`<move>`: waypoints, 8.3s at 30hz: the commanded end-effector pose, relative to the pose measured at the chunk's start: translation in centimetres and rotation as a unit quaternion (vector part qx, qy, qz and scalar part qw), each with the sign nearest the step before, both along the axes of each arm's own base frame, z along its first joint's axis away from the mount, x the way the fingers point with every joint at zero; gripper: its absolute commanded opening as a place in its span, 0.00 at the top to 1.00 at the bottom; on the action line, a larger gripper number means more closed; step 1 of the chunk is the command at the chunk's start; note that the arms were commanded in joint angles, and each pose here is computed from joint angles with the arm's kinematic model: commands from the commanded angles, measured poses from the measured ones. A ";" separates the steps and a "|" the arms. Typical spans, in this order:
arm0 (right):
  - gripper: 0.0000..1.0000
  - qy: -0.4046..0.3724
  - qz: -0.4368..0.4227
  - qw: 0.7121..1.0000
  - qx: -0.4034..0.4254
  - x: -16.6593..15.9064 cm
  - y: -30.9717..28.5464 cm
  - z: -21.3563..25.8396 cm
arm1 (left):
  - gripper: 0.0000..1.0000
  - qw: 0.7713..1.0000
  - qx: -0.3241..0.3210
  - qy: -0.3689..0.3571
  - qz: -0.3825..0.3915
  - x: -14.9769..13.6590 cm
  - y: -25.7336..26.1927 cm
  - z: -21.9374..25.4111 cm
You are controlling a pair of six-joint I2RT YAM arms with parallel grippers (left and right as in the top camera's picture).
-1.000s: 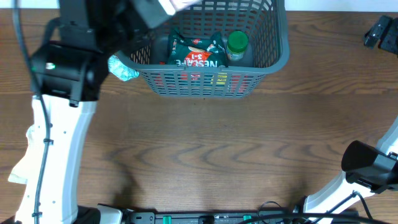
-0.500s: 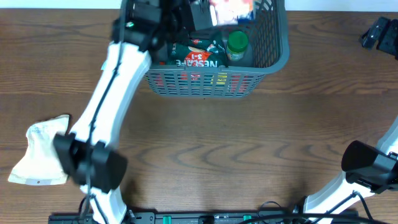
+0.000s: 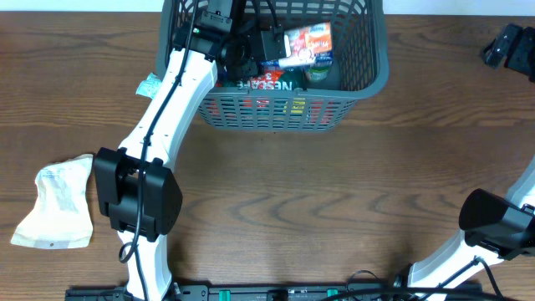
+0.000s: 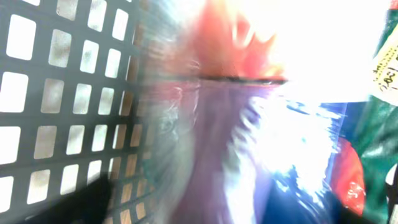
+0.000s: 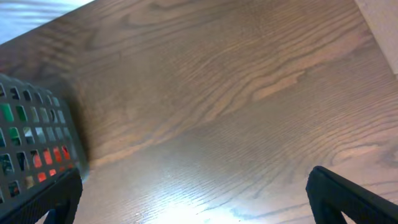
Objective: Pack container
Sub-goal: 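Lift the tissue pack with the left gripper and lower it into the basket, then move the left gripper down to the beige snack bag and grasp it, then carry the snack bag into the basket with the left gripper and release, then move the left gripper to the mint-green pouch by the basket and grasp it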
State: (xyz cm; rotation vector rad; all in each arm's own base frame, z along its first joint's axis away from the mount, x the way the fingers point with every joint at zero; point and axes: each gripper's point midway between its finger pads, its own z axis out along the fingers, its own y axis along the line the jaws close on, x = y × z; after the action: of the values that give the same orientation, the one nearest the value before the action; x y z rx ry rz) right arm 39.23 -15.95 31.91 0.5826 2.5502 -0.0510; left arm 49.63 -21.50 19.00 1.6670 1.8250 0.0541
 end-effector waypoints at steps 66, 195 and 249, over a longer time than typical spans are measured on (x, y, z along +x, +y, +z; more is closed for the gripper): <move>0.01 -0.003 0.019 1.000 0.008 0.3 0.4 -0.1 | 0.01 0.694 -0.071 0.219 0.683 -24.1 41.4 -4.7; 0.01 0.030 0.019 0.999 0.032 -1.2 1.4 -1.0 | 0.02 0.993 -0.030 -0.012 0.113 3.8 3.1 7.6; 0.01 0.023 0.040 0.998 0.047 -1.0 2.2 -0.9 | 0.02 0.455 -0.246 0.249 0.819 3.5 27.1 -8.0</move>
State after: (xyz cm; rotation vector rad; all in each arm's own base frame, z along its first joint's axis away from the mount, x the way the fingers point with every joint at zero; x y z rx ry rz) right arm 38.19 -13.89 31.14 0.5447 2.6217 0.0749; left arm 53.09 6.13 12.41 -1.0330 2.6824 -0.1268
